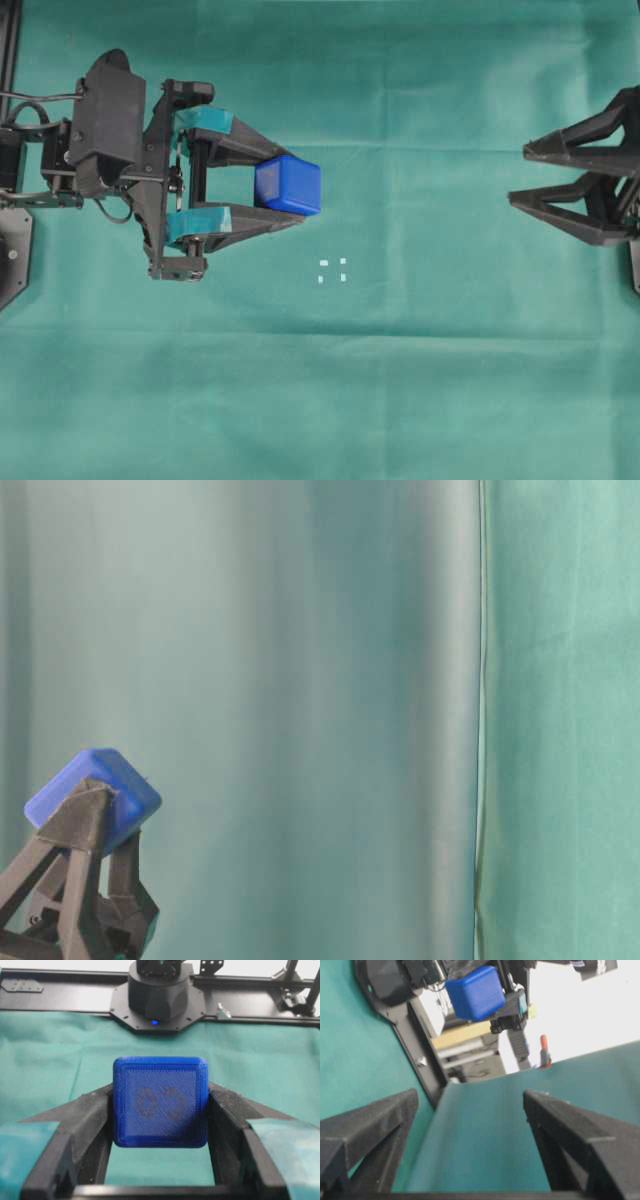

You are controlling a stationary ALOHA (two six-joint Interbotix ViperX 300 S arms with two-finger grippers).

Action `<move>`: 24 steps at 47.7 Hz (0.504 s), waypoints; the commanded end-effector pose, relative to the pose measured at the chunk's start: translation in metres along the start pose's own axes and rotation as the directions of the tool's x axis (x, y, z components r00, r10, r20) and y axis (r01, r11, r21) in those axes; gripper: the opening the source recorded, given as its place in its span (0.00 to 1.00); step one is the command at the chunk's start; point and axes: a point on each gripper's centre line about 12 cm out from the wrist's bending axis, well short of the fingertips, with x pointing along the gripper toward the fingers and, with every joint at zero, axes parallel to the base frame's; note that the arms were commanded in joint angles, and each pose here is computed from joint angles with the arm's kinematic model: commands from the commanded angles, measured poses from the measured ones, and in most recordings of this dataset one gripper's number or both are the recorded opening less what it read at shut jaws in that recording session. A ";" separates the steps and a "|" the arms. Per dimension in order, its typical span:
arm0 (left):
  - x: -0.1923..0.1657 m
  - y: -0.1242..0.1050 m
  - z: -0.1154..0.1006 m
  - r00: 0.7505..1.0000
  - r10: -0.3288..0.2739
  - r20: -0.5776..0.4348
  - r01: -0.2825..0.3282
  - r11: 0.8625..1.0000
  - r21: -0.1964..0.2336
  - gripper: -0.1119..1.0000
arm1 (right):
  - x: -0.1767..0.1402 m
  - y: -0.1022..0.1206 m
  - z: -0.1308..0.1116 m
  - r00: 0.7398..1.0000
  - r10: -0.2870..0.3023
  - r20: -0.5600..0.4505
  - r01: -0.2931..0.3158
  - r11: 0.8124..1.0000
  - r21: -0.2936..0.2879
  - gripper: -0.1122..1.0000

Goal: Handover the blue block to the right arm after grasping it with the left arm, then place it in the designated position.
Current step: 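Move the open right gripper toward the cube held by the left gripper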

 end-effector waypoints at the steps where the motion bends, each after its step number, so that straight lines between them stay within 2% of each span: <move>1: -0.004 0.001 0.012 0.999 0.004 0.040 -0.004 1.000 -0.005 0.52 | 0.004 -0.006 0.004 1.000 -0.006 0.016 0.007 0.999 -0.042 0.94; 24: -0.004 0.003 0.012 0.999 0.010 0.039 -0.010 1.000 -0.006 0.52 | 0.005 -0.007 0.009 0.999 -0.003 0.038 0.006 0.996 -0.084 0.94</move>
